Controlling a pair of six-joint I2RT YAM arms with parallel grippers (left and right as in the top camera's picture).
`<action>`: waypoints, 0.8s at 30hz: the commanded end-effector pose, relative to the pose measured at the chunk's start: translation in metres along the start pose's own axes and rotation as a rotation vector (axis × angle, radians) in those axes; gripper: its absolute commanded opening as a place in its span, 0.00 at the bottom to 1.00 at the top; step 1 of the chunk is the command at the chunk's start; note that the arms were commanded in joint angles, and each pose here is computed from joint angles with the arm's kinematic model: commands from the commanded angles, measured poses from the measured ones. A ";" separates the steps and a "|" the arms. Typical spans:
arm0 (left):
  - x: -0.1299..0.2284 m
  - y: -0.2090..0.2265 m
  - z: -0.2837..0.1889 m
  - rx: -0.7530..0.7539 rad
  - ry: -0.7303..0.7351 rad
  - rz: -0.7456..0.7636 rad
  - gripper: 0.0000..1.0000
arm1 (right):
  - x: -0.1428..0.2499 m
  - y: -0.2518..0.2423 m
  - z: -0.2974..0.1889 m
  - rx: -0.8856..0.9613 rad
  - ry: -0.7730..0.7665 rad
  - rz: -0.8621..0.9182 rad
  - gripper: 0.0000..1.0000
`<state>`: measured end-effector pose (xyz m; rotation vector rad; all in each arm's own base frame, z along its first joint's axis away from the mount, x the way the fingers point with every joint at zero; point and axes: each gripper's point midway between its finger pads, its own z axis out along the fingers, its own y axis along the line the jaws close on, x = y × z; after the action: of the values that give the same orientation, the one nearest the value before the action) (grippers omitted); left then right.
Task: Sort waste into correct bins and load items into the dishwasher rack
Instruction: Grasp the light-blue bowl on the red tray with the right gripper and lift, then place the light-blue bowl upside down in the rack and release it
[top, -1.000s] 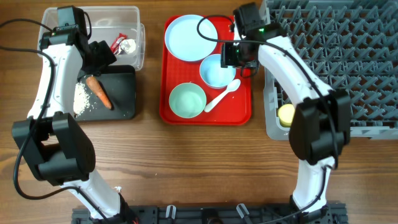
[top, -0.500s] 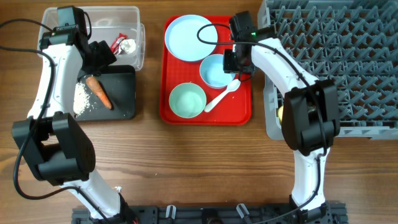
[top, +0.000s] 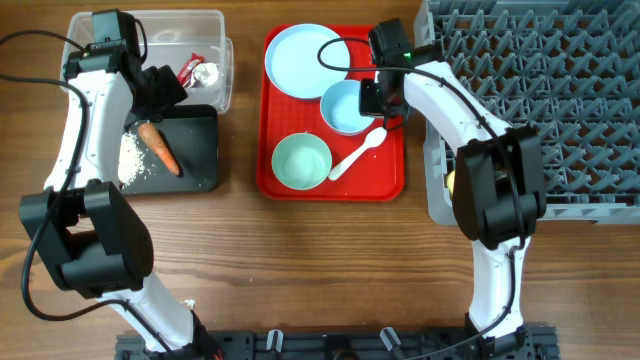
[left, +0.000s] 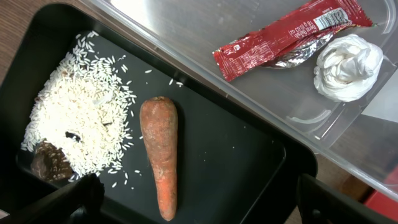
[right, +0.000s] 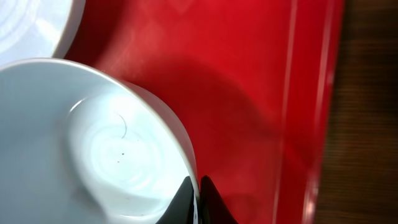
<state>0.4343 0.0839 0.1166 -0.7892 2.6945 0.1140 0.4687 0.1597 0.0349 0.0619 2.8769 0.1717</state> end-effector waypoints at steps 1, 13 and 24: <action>-0.005 -0.003 -0.011 0.021 -0.024 -0.015 1.00 | -0.032 -0.014 -0.065 0.063 -0.171 0.024 0.04; -0.005 -0.003 -0.011 0.021 -0.024 -0.015 1.00 | -0.087 -0.107 -0.255 0.619 -0.752 0.208 0.04; -0.005 -0.003 -0.011 0.021 -0.024 -0.015 1.00 | -0.131 -0.166 -0.256 0.987 -0.809 0.147 0.04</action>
<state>0.4343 0.0837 0.1166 -0.7891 2.6947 0.1129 0.5124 -0.0127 0.3081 0.5062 1.8762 -0.7268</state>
